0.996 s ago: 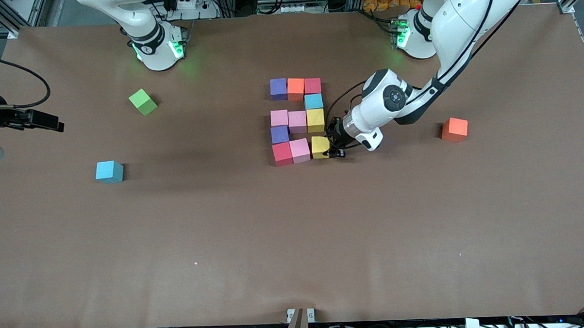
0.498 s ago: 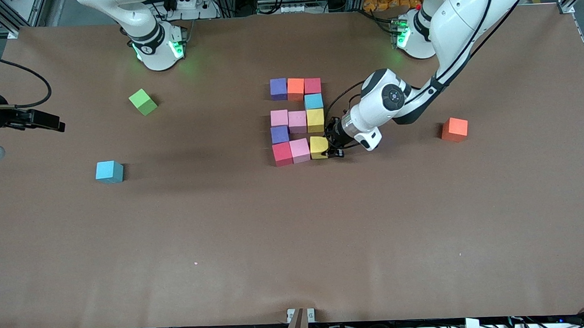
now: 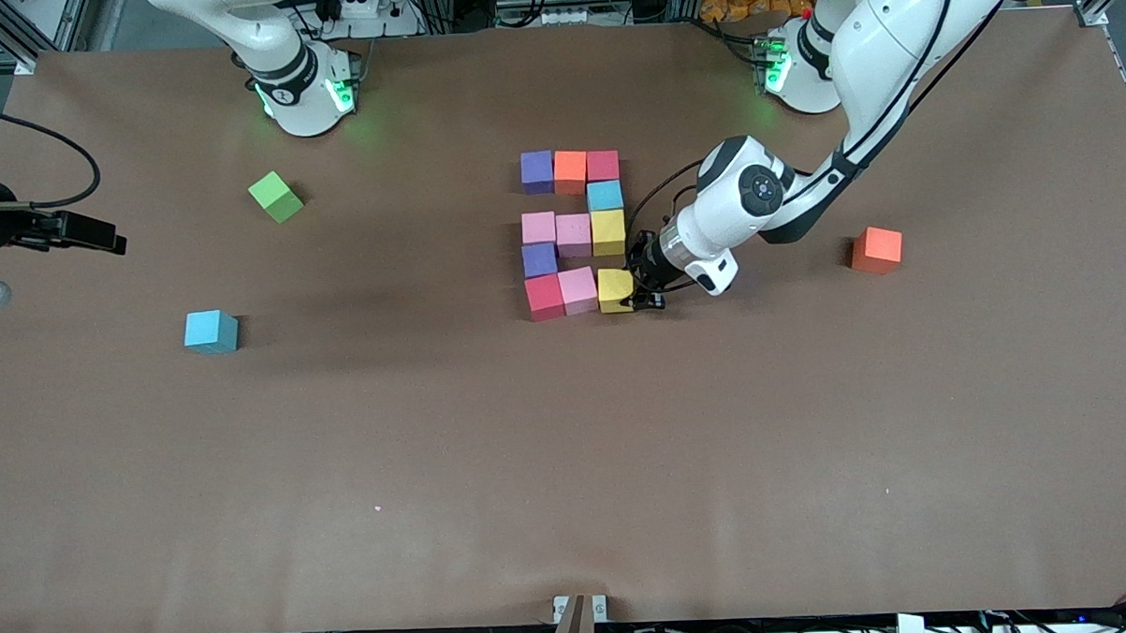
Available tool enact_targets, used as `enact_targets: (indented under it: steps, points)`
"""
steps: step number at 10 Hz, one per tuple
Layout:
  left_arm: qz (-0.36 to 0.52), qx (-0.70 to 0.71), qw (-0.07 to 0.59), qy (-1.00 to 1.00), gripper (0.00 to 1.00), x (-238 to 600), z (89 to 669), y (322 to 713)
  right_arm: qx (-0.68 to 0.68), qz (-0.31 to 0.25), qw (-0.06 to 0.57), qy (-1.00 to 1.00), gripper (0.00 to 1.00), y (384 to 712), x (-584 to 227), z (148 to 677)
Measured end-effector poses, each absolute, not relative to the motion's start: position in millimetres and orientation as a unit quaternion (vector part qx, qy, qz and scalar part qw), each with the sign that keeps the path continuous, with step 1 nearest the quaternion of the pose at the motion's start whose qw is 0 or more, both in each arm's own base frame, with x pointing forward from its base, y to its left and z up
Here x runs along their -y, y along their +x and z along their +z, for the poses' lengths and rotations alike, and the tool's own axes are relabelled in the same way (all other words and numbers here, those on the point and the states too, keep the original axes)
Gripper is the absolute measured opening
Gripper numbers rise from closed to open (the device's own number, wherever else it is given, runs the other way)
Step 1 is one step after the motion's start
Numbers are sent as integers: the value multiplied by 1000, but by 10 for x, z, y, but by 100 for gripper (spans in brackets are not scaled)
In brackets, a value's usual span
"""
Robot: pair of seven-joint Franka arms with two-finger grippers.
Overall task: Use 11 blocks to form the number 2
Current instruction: 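Lower the yellow cube beside the light-pink cube with the left gripper, then open the left gripper and withdraw it from the yellow cube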
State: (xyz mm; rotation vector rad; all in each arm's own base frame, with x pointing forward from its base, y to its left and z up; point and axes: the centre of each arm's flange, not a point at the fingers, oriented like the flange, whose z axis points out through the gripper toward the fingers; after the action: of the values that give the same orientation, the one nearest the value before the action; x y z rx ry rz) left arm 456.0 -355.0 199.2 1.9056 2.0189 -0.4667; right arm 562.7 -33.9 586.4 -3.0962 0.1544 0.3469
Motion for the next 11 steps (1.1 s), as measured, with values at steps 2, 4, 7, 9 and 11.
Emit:
enact_targets:
  steps: [2,4,7,9,11]
  points:
    - [-160,-708,157,670,80,3599,1928,4534,-49,111,11,-993,100,5628,336,5865]
    - [-160,-707,155,671,100,3632,1918,4514,-47,110,11,-993,100,5630,316,5868]
    - [-160,-707,148,672,100,3620,1918,4538,-45,110,11,-993,100,5631,297,5868]
    - [-159,-706,139,676,100,3623,1966,4560,-44,110,11,-993,100,5631,294,5868]
    - [-152,-704,136,680,100,3613,2074,4598,-43,110,10,-993,100,5632,284,5868]
